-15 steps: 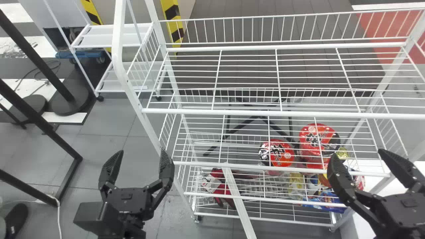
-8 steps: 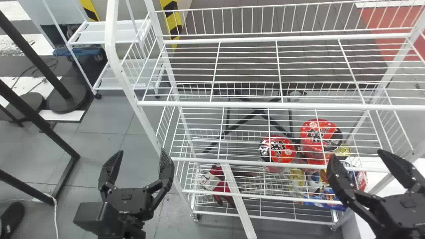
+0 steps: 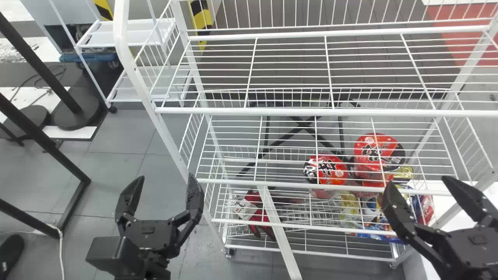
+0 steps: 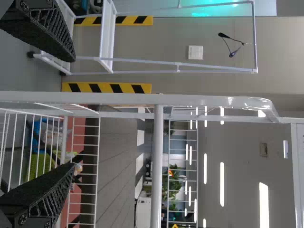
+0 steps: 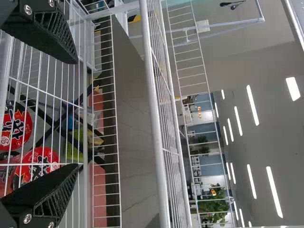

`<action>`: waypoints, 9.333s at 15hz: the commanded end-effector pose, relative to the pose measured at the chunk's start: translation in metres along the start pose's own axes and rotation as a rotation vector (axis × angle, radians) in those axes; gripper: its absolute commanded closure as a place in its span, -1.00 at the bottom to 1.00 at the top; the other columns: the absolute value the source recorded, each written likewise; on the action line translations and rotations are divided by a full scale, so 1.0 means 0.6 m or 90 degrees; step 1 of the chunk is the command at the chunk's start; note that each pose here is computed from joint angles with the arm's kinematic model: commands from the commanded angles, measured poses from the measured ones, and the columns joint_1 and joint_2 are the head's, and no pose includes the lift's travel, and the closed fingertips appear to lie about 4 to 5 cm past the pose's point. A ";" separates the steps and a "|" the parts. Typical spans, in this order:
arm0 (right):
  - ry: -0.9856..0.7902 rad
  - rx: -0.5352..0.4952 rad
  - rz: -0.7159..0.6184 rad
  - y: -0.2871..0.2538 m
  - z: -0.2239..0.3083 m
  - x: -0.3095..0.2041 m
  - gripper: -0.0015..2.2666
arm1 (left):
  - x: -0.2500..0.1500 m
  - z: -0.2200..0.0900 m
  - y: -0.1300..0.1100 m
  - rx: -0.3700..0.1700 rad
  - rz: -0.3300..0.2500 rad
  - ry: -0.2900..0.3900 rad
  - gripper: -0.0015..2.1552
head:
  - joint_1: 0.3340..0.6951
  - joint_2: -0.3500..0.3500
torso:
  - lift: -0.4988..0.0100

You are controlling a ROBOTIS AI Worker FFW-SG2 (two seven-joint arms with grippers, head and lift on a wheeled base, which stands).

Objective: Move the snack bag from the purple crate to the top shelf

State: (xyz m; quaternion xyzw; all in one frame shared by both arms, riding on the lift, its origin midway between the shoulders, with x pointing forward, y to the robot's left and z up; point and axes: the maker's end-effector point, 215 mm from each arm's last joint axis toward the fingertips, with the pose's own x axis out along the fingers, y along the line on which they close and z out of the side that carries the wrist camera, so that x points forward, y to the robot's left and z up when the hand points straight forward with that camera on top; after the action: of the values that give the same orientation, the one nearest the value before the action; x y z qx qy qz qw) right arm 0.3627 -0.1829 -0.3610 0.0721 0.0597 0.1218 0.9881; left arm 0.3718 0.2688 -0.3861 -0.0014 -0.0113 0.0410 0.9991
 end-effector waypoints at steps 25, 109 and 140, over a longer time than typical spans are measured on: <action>-0.002 -0.008 -0.004 0.000 0.001 -0.002 -0.98 | -0.007 0.000 -0.003 -0.001 -0.001 -0.004 -1.00 | 1.00 0.37 | -0.24; 0.511 0.286 -0.350 -0.613 -0.403 -0.293 -0.96 | -0.012 -0.026 -0.045 0.001 -0.032 0.011 -1.00 | 1.00 -1.00 | -0.82; 0.493 0.460 -0.348 -0.573 -0.194 -0.393 0.99 | -0.001 -0.038 -0.043 0.004 -0.026 0.018 -1.00 | 1.00 -1.00 | -0.78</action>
State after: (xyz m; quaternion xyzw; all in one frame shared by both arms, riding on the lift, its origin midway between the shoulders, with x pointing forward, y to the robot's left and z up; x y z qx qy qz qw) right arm 0.2073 -0.5495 -0.5164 0.3273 0.4744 -0.1335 0.8062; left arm 0.3734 0.2424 -0.4082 0.0015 0.0024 0.0201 0.9998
